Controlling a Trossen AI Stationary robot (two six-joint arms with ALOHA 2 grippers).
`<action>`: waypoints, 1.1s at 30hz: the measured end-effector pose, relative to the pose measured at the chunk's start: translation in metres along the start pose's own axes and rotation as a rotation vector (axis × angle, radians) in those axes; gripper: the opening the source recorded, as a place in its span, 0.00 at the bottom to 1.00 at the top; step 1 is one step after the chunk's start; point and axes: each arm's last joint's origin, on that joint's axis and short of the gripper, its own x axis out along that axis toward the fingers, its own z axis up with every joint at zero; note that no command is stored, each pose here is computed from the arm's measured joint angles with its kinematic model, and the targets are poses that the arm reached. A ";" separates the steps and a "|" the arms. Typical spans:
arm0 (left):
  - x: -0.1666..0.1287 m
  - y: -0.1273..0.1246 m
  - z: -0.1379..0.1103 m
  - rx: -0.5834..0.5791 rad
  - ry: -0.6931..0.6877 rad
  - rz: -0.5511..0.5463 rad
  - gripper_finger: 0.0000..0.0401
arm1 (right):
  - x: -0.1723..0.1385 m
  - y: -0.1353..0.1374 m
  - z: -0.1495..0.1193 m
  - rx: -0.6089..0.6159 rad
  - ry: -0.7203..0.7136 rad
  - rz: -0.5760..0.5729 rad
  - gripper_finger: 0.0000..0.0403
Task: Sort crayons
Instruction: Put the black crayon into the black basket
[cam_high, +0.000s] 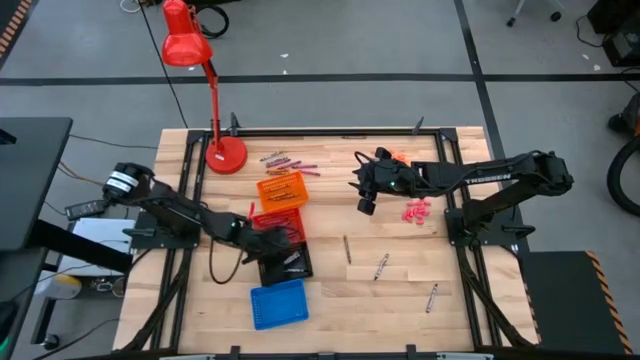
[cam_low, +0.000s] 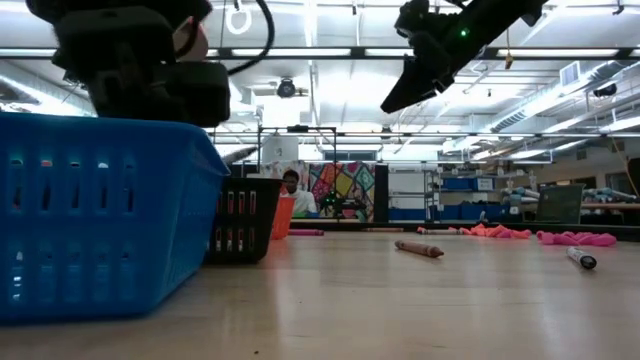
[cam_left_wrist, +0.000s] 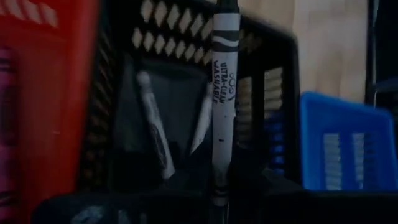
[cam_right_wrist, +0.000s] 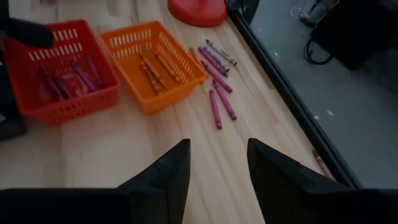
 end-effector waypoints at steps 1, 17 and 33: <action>0.003 -0.001 0.000 0.009 0.025 0.000 0.12 | -0.001 0.000 0.000 0.008 0.003 0.001 0.40; 0.006 -0.009 0.006 0.076 0.095 0.090 0.19 | -0.019 0.012 -0.006 0.000 0.050 0.098 0.40; -0.018 -0.056 0.049 0.561 -0.013 0.200 0.26 | 0.001 0.062 -0.018 0.035 0.126 0.238 0.40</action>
